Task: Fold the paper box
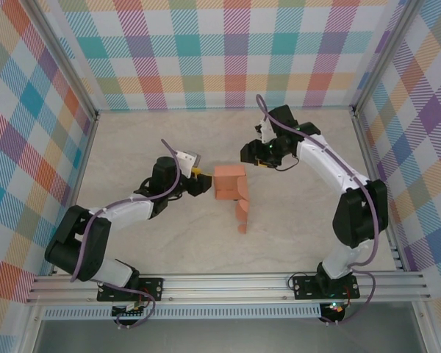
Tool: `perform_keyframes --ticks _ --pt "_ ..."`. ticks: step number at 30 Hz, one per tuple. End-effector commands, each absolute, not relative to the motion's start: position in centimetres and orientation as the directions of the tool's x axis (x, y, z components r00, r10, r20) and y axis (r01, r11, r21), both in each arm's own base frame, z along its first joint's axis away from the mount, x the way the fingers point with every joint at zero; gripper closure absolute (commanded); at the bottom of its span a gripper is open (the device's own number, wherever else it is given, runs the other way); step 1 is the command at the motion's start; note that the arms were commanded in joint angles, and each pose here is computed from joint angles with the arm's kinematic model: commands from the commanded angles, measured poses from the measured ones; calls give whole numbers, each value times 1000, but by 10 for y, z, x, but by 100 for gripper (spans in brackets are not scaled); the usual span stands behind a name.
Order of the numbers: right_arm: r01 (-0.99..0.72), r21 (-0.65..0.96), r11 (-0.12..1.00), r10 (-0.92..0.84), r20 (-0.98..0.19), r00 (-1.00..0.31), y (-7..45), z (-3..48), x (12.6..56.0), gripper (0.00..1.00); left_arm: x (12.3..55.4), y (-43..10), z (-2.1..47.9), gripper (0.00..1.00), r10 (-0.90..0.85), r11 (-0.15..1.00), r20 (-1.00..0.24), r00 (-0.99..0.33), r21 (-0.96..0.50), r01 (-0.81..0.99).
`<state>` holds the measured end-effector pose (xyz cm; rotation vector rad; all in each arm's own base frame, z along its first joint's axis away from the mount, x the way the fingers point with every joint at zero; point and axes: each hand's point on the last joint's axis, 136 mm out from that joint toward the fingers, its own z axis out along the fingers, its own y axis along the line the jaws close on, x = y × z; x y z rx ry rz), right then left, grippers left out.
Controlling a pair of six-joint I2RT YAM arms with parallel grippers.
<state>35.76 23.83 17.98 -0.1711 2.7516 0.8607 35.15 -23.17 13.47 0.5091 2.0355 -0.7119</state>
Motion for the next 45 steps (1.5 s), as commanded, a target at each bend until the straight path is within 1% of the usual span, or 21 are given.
perform_keyframes --ticks 1,8,12,16,18,20,22,23,26,28,31,34,36,39,45 --pt "-209 548 810 -73 -259 -963 247 179 355 45 358 -243 151 43 50 734 -879 -474 -290 615" --pt "-209 506 836 -94 -244 -965 248 157 350 51 362 -247 150 43 37 734 -874 -484 -304 607" --pt "-201 460 865 -94 -244 -965 239 139 350 55 357 -243 166 41 52 711 -899 -434 -272 649" --pt "-230 464 855 -107 -276 -955 242 144 353 56 350 -233 183 36 76 700 -921 -382 -223 678" --pt "-259 469 845 -117 -310 -944 244 154 355 55 345 -231 199 28 97 670 -936 -339 -190 718" --pt "-291 476 830 -126 -348 -929 246 166 357 53 337 -239 216 16 118 610 -944 -307 -175 773" --pt "-327 479 815 -134 -392 -910 247 179 359 50 326 -255 228 11 171 496 -940 -294 -176 850" --pt "-338 475 813 -133 -414 -901 246 186 360 49 323 -263 228 6 209 442 -929 -306 -190 877" --pt "-328 466 822 -90 -462 -883 235 202 369 48 326 -277 212 0 323 380 -875 -360 -229 896" --pt "-319 471 822 -65 -479 -876 226 210 371 48 326 -283 199 0 395 354 -845 -359 -221 909" --pt "-307 460 833 -47 -495 -868 212 216 373 46 320 -285 191 0 465 286 -822 -327 -210 935" --pt "-290 463 838 -25 -497 -867 199 219 371 45 302 -286 195 1 510 154 -817 -269 -221 963" --pt "-291 456 841 -26 -503 -864 194 219 368 45 295 -287 193 2 526 104 -813 -250 -231 967" --pt "-284 448 848 -27 -497 -867 188 216 365 45 300 -289 186 5 550 90 -797 -248 -239 967" --pt "-290 451 844 -32 -499 -866 186 219 363 45 322 -295 173 11 571 111 -782 -251 -230 967"
